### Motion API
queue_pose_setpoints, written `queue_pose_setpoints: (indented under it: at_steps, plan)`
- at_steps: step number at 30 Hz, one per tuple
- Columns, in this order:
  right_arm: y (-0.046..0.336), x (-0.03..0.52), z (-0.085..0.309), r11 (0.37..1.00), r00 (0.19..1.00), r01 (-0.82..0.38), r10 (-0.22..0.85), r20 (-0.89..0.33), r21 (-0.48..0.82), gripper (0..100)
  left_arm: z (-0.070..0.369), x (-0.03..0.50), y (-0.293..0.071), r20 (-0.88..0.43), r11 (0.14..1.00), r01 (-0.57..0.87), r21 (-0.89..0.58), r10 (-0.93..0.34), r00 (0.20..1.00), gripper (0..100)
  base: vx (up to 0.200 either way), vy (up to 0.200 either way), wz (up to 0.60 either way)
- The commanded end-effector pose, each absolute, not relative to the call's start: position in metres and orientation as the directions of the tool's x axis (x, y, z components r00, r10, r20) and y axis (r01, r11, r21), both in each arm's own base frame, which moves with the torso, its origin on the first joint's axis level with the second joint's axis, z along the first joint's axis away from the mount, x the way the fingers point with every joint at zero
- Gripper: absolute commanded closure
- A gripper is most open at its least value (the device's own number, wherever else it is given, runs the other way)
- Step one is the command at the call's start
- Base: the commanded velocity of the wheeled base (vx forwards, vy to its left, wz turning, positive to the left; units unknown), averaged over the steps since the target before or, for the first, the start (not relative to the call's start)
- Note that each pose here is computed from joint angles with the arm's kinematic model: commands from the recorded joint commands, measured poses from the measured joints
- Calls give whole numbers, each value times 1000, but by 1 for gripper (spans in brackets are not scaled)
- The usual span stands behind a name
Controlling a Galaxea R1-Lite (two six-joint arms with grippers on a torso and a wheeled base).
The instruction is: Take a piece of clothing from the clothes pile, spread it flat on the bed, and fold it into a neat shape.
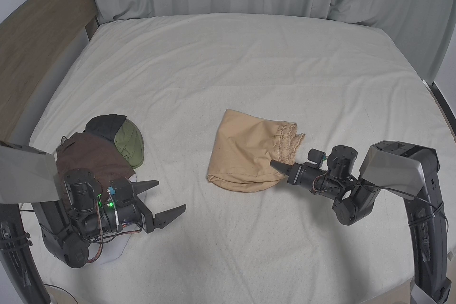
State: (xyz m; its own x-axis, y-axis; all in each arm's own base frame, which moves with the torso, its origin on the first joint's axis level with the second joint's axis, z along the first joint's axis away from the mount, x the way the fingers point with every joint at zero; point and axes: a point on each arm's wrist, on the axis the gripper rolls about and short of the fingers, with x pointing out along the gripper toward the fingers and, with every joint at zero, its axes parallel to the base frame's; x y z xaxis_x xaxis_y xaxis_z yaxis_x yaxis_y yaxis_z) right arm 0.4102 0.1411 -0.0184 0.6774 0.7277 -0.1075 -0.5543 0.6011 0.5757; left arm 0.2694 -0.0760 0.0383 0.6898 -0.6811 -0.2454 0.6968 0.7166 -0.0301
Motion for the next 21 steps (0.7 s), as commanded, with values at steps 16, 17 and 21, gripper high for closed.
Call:
queue_pose_setpoints:
  at_steps: [16, 17, 21]
  plan:
    - [93, 377, -1, 683, 733, -511, 663, -150, 521, 0, 39, 270, -76, -239, 715, 698, -27, -683, 690, 0, 0, 0, 0]
    - [91, 373, 4, 684, 737, -515, 661, -141, 516, 0, 40, 270, -76, -238, 716, 697, -26, -682, 692, 0, 0, 0, 0]
    - [88, 362, 23, 689, 741, -537, 661, -117, 486, 0, 40, 271, -76, -237, 716, 697, -25, -682, 692, 0, 0, 0, 0]
